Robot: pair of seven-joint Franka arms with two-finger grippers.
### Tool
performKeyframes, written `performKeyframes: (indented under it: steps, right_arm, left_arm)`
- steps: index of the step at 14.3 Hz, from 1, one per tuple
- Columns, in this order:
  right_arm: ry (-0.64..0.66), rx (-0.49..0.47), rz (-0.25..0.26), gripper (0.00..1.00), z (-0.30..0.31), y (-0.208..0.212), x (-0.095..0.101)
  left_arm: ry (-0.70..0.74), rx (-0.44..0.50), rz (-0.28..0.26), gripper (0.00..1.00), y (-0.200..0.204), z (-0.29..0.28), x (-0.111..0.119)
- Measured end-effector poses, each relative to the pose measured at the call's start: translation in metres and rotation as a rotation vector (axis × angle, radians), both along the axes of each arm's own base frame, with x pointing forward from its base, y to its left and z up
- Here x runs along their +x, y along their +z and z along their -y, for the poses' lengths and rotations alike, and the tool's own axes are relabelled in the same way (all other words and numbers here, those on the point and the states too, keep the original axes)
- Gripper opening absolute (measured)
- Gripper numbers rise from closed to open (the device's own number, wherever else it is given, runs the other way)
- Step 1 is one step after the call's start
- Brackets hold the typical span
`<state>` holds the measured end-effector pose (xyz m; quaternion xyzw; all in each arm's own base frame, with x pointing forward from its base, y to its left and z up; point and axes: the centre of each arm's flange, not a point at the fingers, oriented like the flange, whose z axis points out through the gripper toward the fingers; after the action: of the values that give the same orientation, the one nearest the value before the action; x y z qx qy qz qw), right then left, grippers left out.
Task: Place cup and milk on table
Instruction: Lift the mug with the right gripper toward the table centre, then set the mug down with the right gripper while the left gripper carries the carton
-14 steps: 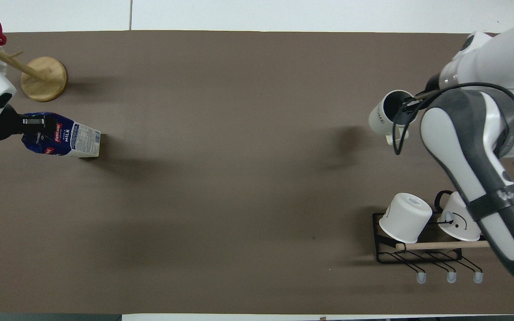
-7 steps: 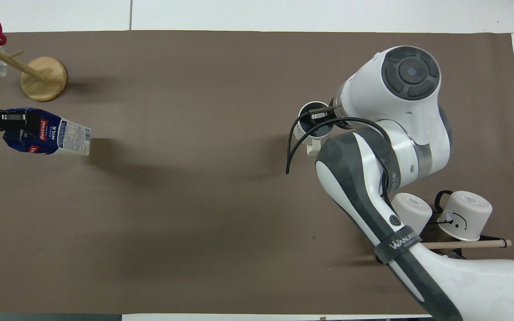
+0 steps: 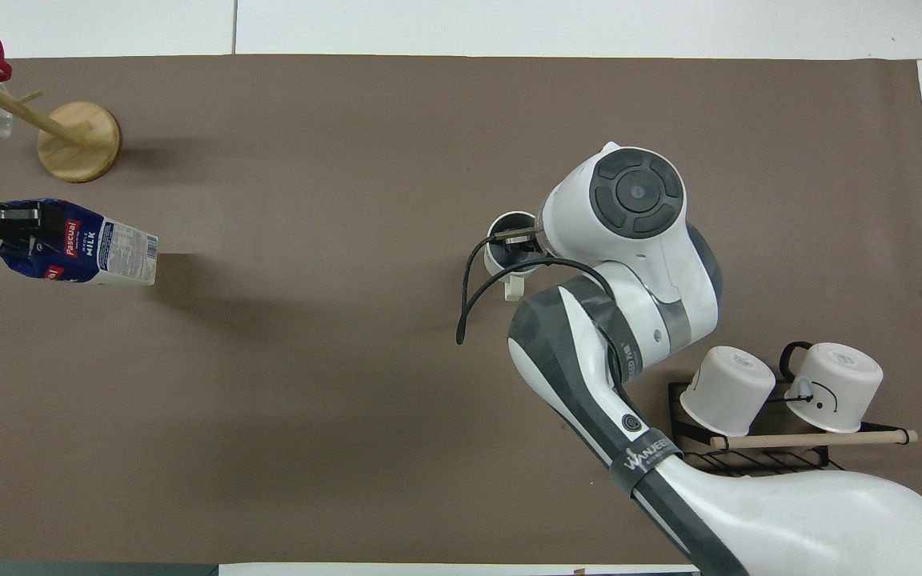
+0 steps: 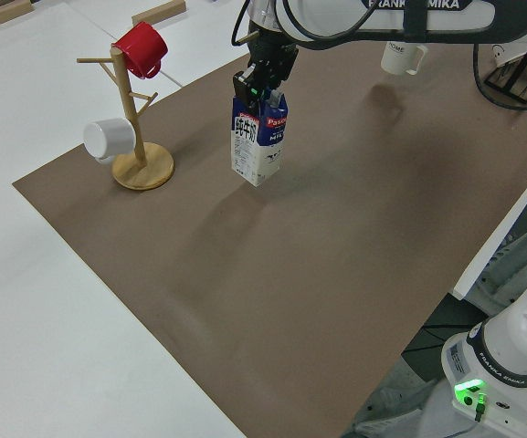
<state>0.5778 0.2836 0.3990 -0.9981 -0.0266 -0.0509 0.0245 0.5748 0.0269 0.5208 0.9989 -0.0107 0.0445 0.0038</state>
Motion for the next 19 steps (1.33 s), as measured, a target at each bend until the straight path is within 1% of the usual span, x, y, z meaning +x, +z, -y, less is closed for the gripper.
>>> performKeyframes:
  steps: [3,5,8,10,11,12,15,17,19]
  right_arm:
    - [0.005,0.010,0.026,0.04,-0.002,-0.020,-0.004]
    - [0.021,-0.005,0.040,0.04,0.000,-0.031,-0.007]
    - [0.027,-0.018,0.034,0.04,0.001,-0.038,-0.010]
    - [0.028,-0.021,0.029,0.04,0.002,-0.041,-0.011]
    - [0.028,-0.021,0.029,0.12,0.002,-0.041,-0.011]
    - [0.028,-0.021,0.029,0.22,0.002,-0.041,-0.011]
    - [0.022,-0.017,0.039,0.56,0.005,-0.035,-0.009]
    - [-0.017,-0.008,0.065,0.76,0.026,-0.010,0.001]
    - [-0.081,-0.015,0.057,0.99,0.065,0.032,0.013]
  left_arm:
    - [-0.001,0.000,0.000,0.41,0.000,0.000,0.000]
    - [-0.005,0.000,0.002,0.41,0.001,0.003,0.000]
    - [-0.025,0.000,0.016,0.41,0.008,0.015,0.002]
    - [-0.027,-0.004,0.016,0.41,0.008,0.042,0.003]
    - [-0.016,-0.009,0.015,0.41,0.008,0.063,0.002]
    - [0.002,-0.015,0.012,0.41,0.007,0.089,0.000]
    - [0.049,-0.024,-0.002,0.41,-0.001,0.172,-0.012]
    - [0.084,-0.013,0.008,0.41,-0.012,0.226,-0.022]
    - [0.111,-0.018,0.018,0.41,-0.026,0.276,-0.032]
